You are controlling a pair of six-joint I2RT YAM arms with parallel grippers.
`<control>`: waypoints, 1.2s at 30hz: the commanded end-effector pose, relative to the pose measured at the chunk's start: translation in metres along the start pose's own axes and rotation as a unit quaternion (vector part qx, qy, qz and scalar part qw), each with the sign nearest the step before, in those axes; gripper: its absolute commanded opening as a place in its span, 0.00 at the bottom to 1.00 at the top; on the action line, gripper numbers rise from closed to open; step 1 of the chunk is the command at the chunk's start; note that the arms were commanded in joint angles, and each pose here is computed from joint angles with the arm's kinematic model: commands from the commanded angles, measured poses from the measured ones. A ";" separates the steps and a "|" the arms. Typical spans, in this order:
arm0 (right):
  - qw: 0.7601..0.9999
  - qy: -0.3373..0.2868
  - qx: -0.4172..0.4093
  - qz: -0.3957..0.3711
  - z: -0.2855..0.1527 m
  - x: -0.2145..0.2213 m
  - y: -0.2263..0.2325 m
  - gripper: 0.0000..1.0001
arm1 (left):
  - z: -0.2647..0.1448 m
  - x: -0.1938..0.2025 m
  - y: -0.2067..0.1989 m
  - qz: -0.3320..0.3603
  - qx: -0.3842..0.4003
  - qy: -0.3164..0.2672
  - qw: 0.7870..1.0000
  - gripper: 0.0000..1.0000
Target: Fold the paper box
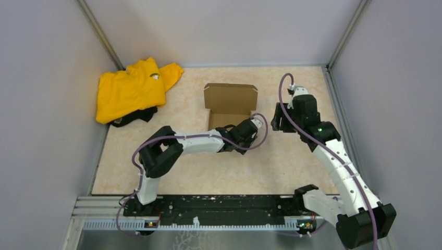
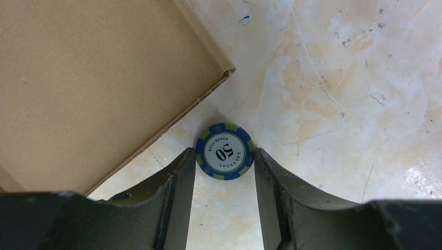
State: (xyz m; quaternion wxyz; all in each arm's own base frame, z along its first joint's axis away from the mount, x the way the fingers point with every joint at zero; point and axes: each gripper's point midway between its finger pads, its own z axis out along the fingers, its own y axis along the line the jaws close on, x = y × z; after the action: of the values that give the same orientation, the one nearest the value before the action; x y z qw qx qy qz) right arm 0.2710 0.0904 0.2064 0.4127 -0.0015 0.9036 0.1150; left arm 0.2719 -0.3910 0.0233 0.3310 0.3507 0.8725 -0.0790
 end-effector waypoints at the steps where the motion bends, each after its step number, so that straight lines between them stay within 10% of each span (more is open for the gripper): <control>1: 0.999 -0.041 -0.013 0.002 -0.005 -0.026 0.007 0.58 | -0.002 0.049 0.016 0.029 -0.018 0.080 0.996 0.51; 36: 0.999 -0.032 -0.025 0.004 -0.002 -0.018 0.010 0.58 | -0.015 0.021 0.013 0.003 0.008 0.038 0.999 0.51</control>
State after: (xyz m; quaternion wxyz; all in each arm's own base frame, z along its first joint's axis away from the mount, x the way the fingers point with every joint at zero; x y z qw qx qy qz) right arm 0.2718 0.0968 0.2075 0.4126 -0.0081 0.9015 0.1308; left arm 0.2675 -0.3768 0.0238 0.3134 0.3515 0.8788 -0.0766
